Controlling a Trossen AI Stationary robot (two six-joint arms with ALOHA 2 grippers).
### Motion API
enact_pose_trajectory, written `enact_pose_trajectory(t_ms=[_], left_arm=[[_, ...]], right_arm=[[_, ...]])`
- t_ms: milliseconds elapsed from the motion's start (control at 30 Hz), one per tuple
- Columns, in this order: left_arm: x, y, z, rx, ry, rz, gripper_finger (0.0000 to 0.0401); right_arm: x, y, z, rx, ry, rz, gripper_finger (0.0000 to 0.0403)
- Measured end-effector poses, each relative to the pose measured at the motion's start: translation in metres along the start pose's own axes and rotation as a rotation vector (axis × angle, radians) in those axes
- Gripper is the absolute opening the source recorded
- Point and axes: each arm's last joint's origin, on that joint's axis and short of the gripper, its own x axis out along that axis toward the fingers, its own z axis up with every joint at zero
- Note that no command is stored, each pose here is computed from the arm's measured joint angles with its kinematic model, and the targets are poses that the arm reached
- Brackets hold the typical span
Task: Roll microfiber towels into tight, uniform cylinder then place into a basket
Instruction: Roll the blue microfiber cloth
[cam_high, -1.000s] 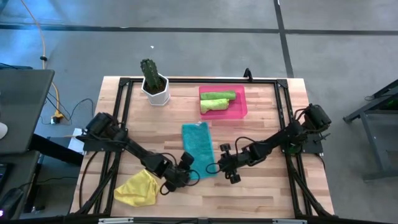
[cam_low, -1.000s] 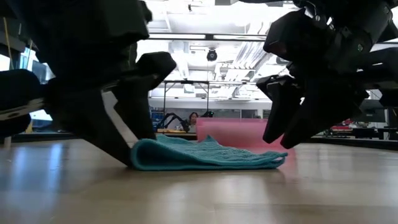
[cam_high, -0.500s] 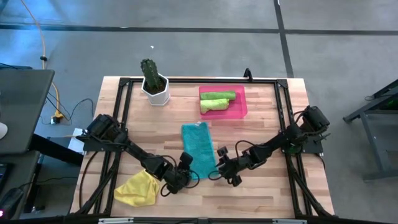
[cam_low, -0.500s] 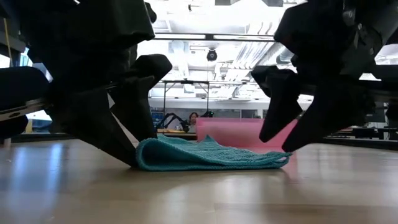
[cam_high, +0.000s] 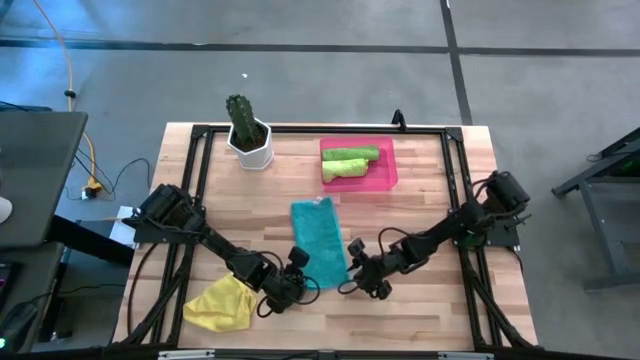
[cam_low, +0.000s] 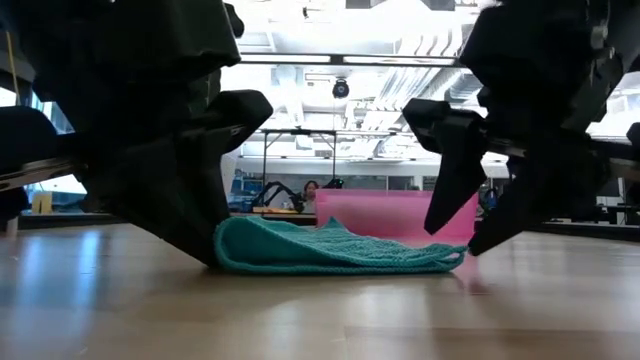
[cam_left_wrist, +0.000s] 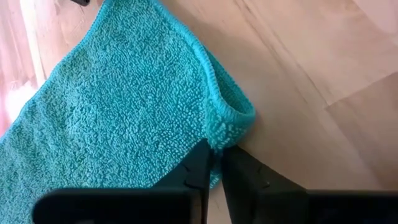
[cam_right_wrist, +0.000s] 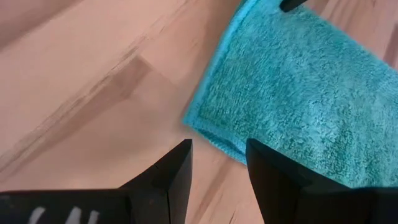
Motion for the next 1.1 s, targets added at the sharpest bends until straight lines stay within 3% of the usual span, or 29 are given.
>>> enact_pose_trajectory(t_ms=[500, 700, 900, 1100], left_arm=[[0.000, 0.000, 0.000, -0.035, 0.000, 0.002, 0.0019], [0.000, 0.000, 0.000, -0.043, 0.001, 0.005, 0.0019], [0.000, 0.001, 0.000, -0.069, 0.000, 0.021, 0.0019], [0.000, 0.001, 0.000, -0.181, 0.000, 0.044, 0.0019]], right_arm=[[0.015, 0.007, 0.000, -0.062, -0.036, -0.007, 0.0143], [0.015, 0.008, -0.001, -0.048, -0.034, 0.022, 0.0099], [0.016, 0.009, -0.002, 0.049, -0.031, 0.046, 0.0014], [0.015, 0.008, -0.001, 0.266, -0.036, 0.052, 0.0009]])
